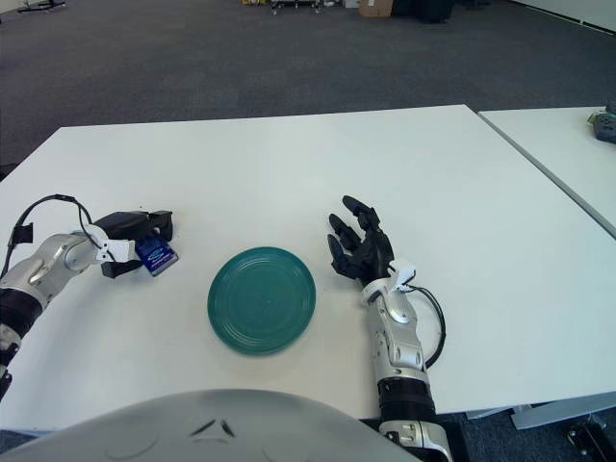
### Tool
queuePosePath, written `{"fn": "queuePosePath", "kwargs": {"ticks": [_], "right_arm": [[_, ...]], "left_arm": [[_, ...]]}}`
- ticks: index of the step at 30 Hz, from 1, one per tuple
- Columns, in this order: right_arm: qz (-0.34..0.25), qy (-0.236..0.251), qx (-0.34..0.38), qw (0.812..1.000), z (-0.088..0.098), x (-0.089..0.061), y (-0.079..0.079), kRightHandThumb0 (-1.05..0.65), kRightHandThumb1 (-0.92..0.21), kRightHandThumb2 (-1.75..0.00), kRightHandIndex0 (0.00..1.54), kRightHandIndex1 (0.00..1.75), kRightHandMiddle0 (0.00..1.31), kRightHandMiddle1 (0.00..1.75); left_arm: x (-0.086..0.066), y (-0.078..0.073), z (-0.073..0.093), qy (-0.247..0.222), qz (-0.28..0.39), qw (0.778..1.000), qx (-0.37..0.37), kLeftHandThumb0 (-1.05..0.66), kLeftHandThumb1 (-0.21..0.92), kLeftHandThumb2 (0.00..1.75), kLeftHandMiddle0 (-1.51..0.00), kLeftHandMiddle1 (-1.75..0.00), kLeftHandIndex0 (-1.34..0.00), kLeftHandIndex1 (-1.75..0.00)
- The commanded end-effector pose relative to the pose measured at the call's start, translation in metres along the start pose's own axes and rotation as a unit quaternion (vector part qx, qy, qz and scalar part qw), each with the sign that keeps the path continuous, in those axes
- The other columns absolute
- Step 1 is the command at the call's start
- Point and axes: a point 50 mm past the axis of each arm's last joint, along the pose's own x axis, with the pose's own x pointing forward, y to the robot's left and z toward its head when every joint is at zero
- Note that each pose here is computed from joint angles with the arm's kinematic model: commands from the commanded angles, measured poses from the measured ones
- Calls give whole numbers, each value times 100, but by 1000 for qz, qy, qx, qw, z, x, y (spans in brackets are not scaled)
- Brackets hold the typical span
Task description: Put the gum into the plate.
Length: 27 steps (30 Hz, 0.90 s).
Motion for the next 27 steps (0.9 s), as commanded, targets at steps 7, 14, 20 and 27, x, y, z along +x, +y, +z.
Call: {"fn": "queuePosePath", "kwargs": {"ticks": [7, 14, 20, 27], "right_arm": [[-49, 114, 11, 992, -38, -21, -18, -45, -38, -85, 46, 1, 0, 82], [-48, 116, 9, 992, -39, -20, -17, -41, -36, -88, 47, 1, 0, 84], [-43, 117, 5, 992, -39, -21, -15, -46, -36, -88, 45, 0, 0, 81], [-40, 118, 4, 992, -39, -19, -15, -46, -37, -86, 43, 0, 0, 77]], "left_arm": [[-48, 82, 17, -26, 197, 977, -77, 0, 24, 139, -68, -168, -45, -175], [-66, 98, 49, -54, 265, 960, -68, 0, 24, 141, -66, -172, -45, -175], [-65, 107, 71, -93, 280, 954, -58, 0, 17, 149, -70, -174, -50, -175], [-59, 98, 103, -133, 273, 951, -56, 0, 8, 158, -79, -169, -57, -175]]}}
